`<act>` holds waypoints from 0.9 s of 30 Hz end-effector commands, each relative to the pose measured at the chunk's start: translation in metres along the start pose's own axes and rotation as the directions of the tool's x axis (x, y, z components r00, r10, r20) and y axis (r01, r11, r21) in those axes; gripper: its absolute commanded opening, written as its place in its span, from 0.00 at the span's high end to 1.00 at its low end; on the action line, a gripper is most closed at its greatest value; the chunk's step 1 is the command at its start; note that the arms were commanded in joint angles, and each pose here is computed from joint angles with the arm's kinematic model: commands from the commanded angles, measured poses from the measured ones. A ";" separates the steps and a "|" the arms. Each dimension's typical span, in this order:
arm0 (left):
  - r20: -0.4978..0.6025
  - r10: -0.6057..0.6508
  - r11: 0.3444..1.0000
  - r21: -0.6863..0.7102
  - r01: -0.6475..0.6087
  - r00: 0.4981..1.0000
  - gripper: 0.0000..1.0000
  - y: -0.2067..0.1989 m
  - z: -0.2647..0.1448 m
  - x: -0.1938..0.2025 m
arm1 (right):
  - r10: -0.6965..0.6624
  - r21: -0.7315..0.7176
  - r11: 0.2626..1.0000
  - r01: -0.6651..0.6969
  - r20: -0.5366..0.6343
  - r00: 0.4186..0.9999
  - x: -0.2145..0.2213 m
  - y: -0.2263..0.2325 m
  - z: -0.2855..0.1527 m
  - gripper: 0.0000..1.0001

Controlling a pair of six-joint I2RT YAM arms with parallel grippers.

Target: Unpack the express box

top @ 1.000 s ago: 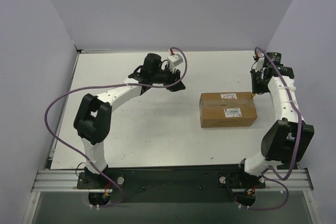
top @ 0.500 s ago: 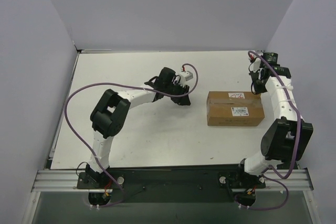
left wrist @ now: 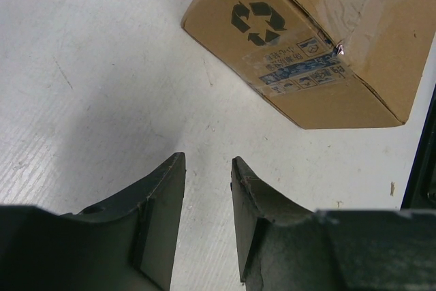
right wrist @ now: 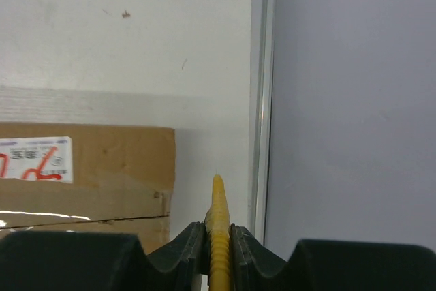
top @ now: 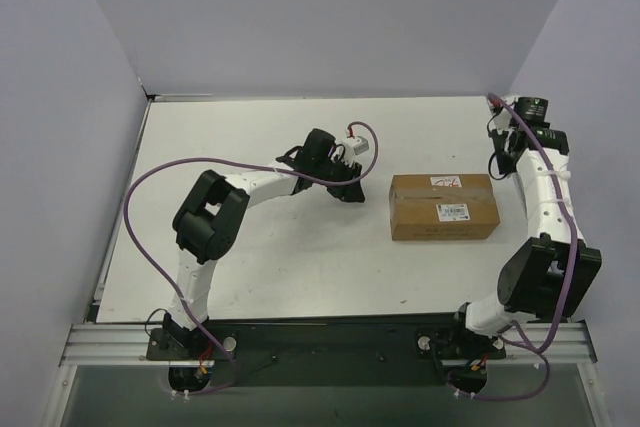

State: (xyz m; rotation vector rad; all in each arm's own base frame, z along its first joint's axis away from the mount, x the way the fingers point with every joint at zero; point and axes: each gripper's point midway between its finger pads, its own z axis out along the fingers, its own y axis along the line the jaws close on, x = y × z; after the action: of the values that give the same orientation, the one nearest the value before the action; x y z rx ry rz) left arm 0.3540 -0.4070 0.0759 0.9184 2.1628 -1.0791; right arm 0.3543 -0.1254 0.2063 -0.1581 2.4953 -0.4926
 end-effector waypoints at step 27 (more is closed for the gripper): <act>-0.004 0.011 0.994 -0.108 -0.011 1.000 0.57 0.009 -0.118 0.006 | -0.425 -0.484 0.789 0.378 0.016 0.905 0.032 0.244 -0.023 1.00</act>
State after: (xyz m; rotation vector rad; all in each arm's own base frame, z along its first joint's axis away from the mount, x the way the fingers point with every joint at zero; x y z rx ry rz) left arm 0.3406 -0.3098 0.0762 0.8723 2.3322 -0.9015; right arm 0.3321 0.0423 0.1076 -0.8031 2.6465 -0.2520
